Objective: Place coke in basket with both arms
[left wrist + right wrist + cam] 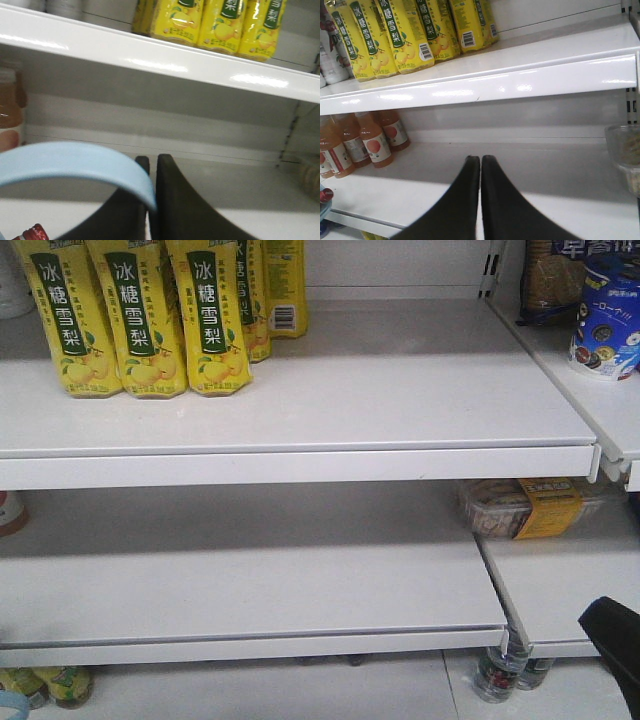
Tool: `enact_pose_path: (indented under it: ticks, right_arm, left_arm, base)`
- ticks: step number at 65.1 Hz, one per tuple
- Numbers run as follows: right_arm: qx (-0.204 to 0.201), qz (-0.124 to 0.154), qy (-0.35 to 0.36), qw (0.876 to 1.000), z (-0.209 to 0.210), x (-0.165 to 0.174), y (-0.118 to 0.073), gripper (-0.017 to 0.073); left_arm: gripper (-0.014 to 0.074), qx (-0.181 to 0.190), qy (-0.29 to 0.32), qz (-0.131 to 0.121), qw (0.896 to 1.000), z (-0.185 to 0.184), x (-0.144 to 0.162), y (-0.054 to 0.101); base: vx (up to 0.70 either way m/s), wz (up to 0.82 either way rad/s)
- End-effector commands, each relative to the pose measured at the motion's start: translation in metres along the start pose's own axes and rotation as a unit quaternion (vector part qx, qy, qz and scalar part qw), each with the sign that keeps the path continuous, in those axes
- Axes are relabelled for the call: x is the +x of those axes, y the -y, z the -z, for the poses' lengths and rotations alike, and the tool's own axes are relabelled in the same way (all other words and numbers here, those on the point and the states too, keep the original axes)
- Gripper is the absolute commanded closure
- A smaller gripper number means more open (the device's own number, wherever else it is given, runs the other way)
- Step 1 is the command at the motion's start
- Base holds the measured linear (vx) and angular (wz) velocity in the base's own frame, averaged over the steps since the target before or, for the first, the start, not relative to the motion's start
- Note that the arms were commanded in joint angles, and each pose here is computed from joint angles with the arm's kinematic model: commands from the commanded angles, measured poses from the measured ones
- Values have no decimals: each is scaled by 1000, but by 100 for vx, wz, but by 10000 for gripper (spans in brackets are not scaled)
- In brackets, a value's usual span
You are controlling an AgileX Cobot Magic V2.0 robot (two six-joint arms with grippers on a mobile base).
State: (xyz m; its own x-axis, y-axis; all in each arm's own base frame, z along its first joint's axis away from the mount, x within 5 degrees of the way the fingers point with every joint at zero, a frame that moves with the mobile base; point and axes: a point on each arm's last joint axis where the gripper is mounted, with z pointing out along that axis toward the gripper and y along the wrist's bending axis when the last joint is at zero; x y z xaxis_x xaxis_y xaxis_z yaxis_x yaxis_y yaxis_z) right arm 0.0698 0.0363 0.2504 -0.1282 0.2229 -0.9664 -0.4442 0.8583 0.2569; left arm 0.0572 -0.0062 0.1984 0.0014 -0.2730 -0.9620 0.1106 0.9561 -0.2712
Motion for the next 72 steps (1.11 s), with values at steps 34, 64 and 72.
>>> enact_pose_path:
  ticks: [34,64,72]
  right_arm:
    - [8,21,16,1000,0,-10,0,564]
    - [8,21,16,1000,0,-10,0,564]
    - [8,21,16,1000,0,-10,0,564]
  left_arm:
    - [600,-61,112,-100,987,5,-26,-2]
    - [600,-60,119,-101,986,6,-27,-1]
    - [600,-60,119,-101,986,5,-28,-1]
  base:
    - [0,0]
    - [0,0]
    - [0,0]
